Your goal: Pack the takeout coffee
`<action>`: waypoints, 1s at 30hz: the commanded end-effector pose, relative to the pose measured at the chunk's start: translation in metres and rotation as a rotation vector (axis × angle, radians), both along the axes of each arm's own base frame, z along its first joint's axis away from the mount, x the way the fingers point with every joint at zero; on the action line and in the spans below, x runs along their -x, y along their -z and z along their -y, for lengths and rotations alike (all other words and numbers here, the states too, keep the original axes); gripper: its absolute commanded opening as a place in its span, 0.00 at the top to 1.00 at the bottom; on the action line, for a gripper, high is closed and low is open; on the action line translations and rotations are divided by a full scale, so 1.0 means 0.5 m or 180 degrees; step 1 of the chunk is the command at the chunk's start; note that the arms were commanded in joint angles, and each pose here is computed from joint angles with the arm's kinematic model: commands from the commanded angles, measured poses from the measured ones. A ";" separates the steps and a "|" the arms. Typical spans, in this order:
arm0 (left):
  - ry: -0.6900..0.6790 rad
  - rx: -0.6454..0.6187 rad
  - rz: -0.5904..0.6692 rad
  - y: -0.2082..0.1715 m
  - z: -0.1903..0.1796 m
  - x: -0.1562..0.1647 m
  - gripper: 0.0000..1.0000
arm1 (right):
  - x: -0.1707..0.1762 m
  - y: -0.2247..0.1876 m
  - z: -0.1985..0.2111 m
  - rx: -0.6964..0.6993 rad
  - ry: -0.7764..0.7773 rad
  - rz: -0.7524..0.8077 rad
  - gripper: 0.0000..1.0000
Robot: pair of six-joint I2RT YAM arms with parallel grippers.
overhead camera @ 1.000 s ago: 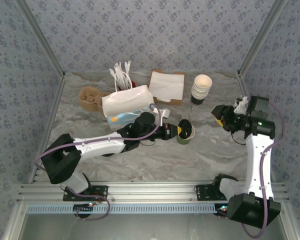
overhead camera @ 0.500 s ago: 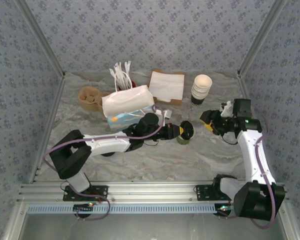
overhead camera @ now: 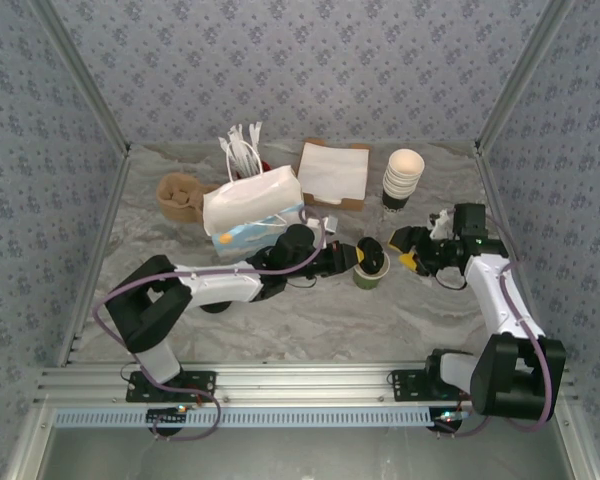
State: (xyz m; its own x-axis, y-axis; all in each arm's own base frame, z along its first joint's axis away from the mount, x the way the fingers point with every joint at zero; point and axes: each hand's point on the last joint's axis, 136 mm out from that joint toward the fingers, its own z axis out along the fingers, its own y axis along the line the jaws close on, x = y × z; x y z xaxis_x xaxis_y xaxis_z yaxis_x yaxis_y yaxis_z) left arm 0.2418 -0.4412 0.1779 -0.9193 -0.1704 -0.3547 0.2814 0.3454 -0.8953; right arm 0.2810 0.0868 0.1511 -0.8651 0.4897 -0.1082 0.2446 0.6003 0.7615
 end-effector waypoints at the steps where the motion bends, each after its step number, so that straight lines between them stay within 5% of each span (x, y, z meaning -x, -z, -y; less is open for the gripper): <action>1: 0.0039 0.0122 -0.0062 0.000 0.006 0.001 0.88 | -0.006 -0.003 -0.014 -0.0075 -0.0141 0.0144 0.38; 4: 0.0052 0.0122 -0.0109 0.008 0.008 0.002 0.85 | -0.004 0.000 -0.015 -0.0062 -0.0175 0.0162 0.38; 13: 0.0061 -0.0141 -0.0124 0.035 0.003 0.004 0.57 | -0.002 0.024 -0.018 -0.0047 -0.0207 0.0128 0.37; 21: 0.0082 -0.0448 -0.0078 0.057 -0.001 0.004 0.55 | -0.006 0.029 -0.021 -0.0055 -0.0226 0.0130 0.37; 30: 0.0158 -0.0709 0.0068 0.062 0.008 0.011 0.39 | -0.008 0.029 -0.028 -0.0072 -0.0261 0.0141 0.36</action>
State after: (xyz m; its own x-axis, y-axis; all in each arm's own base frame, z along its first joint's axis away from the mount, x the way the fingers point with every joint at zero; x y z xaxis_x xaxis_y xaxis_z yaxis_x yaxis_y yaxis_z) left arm 0.2347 -0.4416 0.1480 -0.9276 -0.0646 -0.3680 0.2912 0.4921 -0.8204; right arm 0.2861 0.0964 0.1381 -0.8865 0.4414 -0.1388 0.1800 0.6053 0.7754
